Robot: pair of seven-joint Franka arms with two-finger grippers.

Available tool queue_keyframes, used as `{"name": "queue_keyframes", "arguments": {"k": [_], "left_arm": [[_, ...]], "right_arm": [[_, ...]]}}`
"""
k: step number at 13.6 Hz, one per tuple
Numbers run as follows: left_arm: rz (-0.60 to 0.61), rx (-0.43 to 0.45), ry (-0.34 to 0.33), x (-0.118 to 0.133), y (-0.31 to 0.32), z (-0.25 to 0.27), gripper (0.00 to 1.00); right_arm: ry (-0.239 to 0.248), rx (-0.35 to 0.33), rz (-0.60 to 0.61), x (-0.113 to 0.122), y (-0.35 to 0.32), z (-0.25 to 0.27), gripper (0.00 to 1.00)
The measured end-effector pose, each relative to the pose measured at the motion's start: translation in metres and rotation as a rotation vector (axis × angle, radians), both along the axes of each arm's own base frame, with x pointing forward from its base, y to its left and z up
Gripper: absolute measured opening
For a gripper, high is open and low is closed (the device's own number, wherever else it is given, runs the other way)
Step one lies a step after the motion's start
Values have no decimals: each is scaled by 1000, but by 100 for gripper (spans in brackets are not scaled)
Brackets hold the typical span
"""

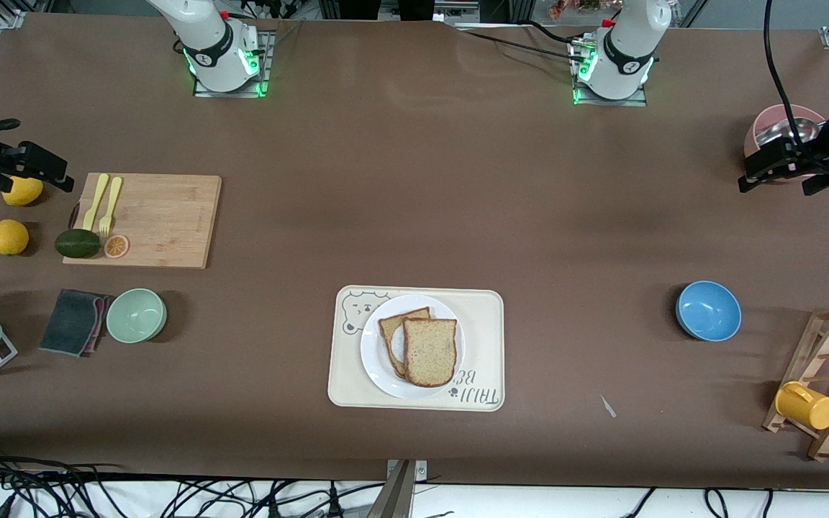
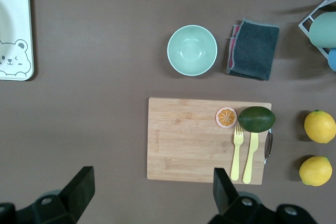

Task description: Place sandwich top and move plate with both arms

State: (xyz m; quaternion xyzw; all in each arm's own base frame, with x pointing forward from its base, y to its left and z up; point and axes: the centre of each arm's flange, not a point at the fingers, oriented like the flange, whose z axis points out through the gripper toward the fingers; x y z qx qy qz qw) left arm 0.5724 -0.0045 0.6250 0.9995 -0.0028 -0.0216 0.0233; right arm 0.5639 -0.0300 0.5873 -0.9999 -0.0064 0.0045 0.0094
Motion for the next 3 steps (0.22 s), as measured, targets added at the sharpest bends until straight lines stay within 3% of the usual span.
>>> {"name": "queue_keyframes", "arguments": {"k": [3], "left_arm": [[2,0,2,0,0,0,100]], "right_arm": [[0,0,0,0,0,0,100]]}}
